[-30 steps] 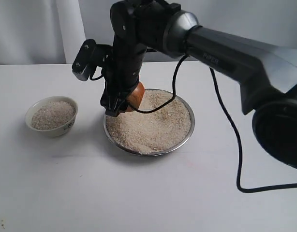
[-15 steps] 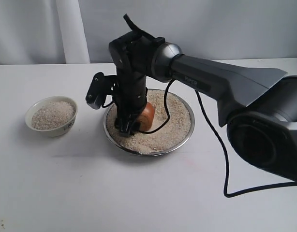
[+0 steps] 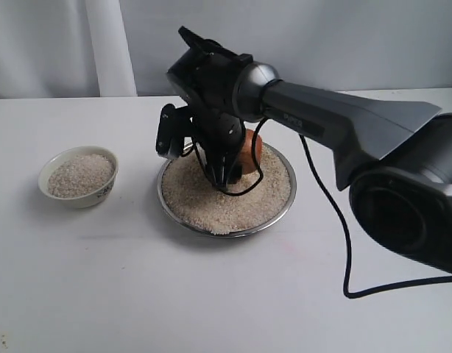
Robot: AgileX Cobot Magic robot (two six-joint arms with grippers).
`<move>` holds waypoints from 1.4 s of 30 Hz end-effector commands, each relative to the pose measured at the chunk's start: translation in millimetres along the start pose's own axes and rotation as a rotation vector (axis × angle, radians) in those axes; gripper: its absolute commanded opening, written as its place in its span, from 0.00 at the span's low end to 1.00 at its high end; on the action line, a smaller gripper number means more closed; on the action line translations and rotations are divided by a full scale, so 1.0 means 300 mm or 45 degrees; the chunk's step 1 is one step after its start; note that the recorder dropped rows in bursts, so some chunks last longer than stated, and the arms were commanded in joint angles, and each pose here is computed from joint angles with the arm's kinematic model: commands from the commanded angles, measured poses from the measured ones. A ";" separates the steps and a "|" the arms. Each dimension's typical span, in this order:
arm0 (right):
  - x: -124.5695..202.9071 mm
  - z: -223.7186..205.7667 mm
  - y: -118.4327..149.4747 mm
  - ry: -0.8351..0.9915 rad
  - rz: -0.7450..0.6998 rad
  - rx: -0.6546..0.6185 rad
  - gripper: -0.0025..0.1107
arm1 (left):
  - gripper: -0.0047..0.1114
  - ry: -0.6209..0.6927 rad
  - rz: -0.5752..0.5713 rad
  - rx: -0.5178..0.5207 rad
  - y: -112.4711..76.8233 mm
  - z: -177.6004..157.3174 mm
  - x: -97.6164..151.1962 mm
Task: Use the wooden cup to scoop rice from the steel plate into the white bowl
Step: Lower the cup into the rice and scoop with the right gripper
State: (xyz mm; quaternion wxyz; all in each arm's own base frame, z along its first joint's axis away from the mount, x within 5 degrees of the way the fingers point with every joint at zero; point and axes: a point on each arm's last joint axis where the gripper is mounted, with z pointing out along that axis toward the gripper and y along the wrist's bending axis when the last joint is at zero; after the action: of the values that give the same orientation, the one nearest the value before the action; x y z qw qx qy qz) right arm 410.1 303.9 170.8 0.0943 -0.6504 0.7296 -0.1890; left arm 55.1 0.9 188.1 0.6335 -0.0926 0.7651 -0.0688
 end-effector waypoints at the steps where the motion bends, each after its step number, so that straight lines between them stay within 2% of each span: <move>1: 0.028 -0.037 -0.023 0.028 -0.011 0.053 0.02 | 0.04 -0.011 -0.007 0.012 -0.002 -0.001 -0.003; 8: 0.090 0.074 0.025 0.302 -0.200 0.114 0.02 | 0.04 -0.011 -0.007 0.012 -0.002 -0.001 -0.003; 15: 0.086 0.105 0.066 0.277 -0.182 0.010 0.02 | 0.04 -0.011 -0.007 0.012 -0.002 -0.001 -0.003; 22: 0.059 0.220 0.131 0.325 -0.248 -0.066 0.02 | 0.04 -0.011 -0.007 0.012 -0.002 -0.001 -0.003; 28: -0.026 0.218 0.165 0.104 -0.260 -0.041 0.02 | 0.04 -0.011 -0.007 0.012 -0.002 -0.001 -0.003; 42: -0.087 0.213 0.189 -0.115 -0.167 -0.081 0.02 | 0.04 -0.011 -0.007 0.012 -0.002 -0.001 -0.003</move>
State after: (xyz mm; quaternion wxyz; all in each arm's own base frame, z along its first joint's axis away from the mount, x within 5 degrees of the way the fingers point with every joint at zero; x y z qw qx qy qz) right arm 396.3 313.0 115.8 0.0887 -0.7171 0.6572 -0.2146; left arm 55.1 0.9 188.1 0.6335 -0.0926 0.7651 -0.0688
